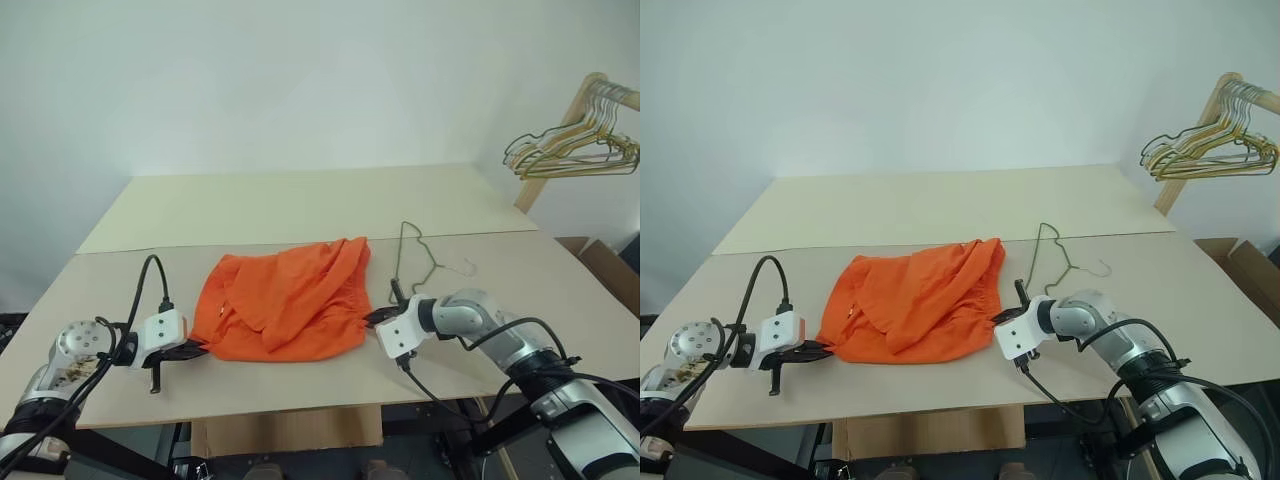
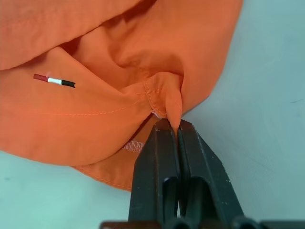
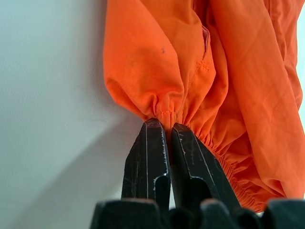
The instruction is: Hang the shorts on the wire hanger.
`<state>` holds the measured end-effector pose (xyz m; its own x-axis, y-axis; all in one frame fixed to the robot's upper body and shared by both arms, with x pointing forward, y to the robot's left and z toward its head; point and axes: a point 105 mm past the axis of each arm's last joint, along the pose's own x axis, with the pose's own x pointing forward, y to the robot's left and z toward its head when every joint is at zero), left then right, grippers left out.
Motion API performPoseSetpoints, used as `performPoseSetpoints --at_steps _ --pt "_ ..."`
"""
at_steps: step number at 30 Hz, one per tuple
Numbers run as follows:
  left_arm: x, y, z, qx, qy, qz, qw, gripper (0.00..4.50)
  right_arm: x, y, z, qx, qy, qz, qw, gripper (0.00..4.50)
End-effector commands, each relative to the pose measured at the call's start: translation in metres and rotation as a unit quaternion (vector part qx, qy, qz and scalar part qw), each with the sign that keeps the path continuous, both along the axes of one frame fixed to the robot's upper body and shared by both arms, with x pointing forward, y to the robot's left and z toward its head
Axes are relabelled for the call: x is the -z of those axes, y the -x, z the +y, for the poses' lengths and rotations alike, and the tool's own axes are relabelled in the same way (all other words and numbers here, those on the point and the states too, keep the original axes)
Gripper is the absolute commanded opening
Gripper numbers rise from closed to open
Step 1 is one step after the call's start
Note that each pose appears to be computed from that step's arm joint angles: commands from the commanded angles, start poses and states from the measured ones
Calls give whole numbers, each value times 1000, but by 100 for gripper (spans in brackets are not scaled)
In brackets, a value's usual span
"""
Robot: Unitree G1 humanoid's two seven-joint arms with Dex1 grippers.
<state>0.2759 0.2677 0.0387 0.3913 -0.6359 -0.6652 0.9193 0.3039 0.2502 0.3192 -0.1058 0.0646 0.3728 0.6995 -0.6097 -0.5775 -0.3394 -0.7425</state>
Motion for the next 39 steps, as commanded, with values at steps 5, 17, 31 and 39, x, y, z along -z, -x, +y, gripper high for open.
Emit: performPoseSetpoints --at_steps 5,17,31,39 --pt "-29 13 13 -4 -17 -17 1000 1 -40 18 11 9 -78 47 996 0" --pt "-79 -27 -6 -56 14 -142 988 1 -82 -1 8 67 -141 71 985 0" --pt "-365 -86 -20 -271 331 -603 673 1 -323 -96 -18 231 -528 -359 734 0" --pt "-242 -45 1 -218 202 -462 836 1 -204 -66 18 134 -392 -234 880 0"
